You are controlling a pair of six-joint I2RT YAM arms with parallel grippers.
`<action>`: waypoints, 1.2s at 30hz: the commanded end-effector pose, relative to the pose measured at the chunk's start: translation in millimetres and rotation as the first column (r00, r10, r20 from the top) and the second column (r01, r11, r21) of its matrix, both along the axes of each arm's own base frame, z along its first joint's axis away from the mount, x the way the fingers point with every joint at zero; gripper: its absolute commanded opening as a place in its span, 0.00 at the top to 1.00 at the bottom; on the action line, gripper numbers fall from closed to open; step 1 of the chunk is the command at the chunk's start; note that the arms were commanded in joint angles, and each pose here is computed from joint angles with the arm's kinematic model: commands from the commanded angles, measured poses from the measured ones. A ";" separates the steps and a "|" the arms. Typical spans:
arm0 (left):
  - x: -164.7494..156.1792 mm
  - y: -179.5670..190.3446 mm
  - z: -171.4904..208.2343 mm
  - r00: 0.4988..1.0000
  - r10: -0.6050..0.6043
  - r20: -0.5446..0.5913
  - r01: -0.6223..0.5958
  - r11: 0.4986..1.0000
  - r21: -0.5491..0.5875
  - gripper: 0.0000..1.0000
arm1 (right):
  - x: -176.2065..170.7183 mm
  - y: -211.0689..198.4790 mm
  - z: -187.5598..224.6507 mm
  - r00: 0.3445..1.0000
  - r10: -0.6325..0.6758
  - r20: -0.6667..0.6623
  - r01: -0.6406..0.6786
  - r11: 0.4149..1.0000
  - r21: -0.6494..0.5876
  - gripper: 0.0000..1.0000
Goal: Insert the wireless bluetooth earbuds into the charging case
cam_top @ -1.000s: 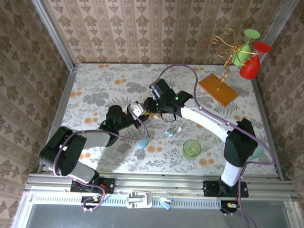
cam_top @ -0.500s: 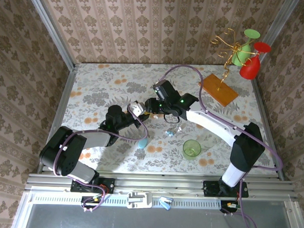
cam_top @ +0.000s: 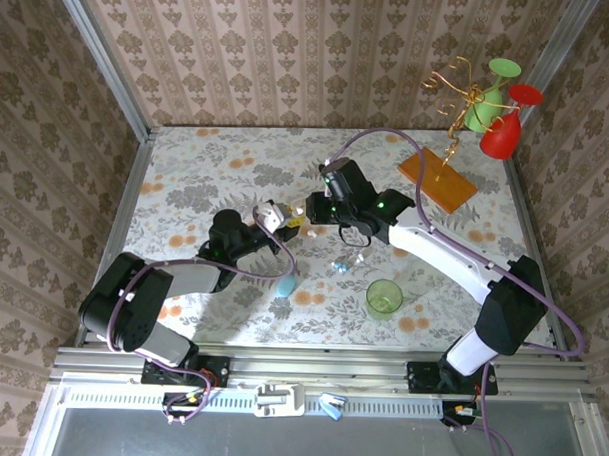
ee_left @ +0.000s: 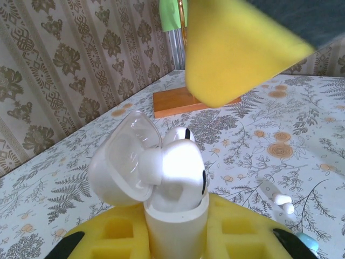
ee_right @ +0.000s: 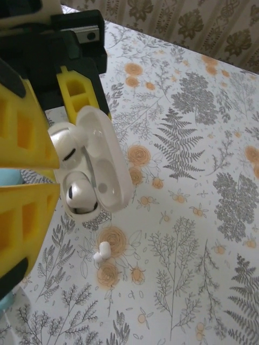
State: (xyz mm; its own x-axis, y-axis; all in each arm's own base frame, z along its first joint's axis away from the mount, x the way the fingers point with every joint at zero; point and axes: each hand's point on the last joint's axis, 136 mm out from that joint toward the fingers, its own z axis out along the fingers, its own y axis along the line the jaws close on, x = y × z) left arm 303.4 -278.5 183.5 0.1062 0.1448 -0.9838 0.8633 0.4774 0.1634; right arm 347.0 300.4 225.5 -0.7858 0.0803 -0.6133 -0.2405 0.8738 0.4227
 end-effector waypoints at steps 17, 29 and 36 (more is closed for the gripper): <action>0.1 -2.3 22.7 0.999 -0.024 0.040 0.026 0.998 -0.054 1.00 | -6.9 32.3 -16.4 0.992 0.106 -0.068 -0.103 0.993 0.051 0.87; 3.4 -3.4 21.9 0.999 -0.018 0.028 0.020 0.998 -0.055 1.00 | -14.3 22.1 -1.5 0.994 0.105 -0.012 -0.103 0.992 0.073 0.74; 0.3 -4.0 28.1 0.999 -0.032 0.038 0.035 0.997 -0.064 1.00 | -14.4 2.5 8.5 0.997 0.059 0.044 -0.061 0.997 0.042 0.67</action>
